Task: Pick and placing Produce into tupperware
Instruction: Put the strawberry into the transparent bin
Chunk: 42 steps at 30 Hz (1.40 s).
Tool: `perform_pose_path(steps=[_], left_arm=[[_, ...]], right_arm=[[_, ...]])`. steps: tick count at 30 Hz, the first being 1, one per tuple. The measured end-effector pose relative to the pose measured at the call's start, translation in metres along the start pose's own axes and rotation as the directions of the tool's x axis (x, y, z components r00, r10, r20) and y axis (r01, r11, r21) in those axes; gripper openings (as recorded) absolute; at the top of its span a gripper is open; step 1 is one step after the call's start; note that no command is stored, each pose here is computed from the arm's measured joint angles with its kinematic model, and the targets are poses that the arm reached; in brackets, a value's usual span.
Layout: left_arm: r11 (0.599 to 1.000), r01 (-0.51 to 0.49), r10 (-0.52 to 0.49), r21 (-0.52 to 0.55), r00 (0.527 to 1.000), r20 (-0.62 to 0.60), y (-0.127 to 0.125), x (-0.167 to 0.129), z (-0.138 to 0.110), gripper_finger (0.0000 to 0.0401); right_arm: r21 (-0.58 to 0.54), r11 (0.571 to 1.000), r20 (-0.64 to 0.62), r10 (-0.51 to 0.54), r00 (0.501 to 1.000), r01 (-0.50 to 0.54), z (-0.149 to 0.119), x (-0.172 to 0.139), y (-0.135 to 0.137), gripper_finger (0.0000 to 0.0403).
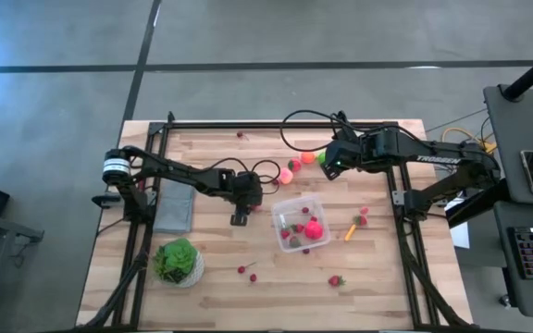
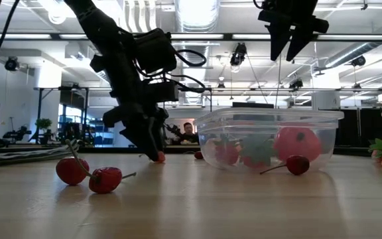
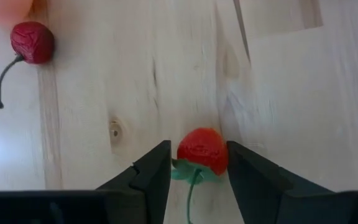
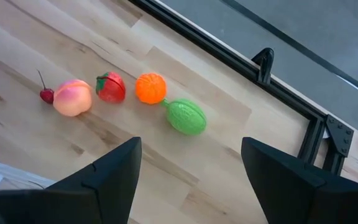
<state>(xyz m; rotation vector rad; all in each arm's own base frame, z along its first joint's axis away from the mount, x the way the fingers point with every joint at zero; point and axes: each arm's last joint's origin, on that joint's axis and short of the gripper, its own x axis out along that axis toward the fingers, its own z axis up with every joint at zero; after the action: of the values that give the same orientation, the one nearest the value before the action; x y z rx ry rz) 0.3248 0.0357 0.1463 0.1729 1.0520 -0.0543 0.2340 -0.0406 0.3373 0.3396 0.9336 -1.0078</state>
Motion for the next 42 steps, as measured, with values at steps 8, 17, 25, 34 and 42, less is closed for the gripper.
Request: perform_pose_path(steps=[8,17,25,34,42], left_arm=[[1.0,0.001,-0.001,-0.007,1.0,-0.001,0.0,0.0,-0.0001,0.0138],[1.0,-0.001,0.001,-0.032,1.0,0.008,0.0004,-0.0023,0.0016,0.0138],[0.999,0.0,0.0,-0.051,1.0,0.007,0.0002,-0.0021,0.0012,0.0138],[0.999,0.001,-0.001,-0.051,1.0,0.004,0.0001,-0.0013,0.0005,0.0136],[0.999,0.0,0.001,-0.052,1.0,0.009,0.0002,-0.0013,0.001,0.0097]], right_arm=[[0.0,1.0,0.0,0.0,1.0,0.0,0.0,0.0,0.0,0.027],[0.0,1.0,0.0,0.0,1.0,0.0,0.0,0.0,0.0,0.027],[-0.001,1.0,-0.003,0.003,1.0,-0.003,-0.0002,0.0,0.0001,0.027],[-0.001,1.0,-0.003,0.002,1.0,-0.002,-0.0001,0.0,0.0,0.027],[-0.001,1.0,-0.004,0.002,1.0,-0.002,-0.0002,0.0001,0.0001,0.027]])
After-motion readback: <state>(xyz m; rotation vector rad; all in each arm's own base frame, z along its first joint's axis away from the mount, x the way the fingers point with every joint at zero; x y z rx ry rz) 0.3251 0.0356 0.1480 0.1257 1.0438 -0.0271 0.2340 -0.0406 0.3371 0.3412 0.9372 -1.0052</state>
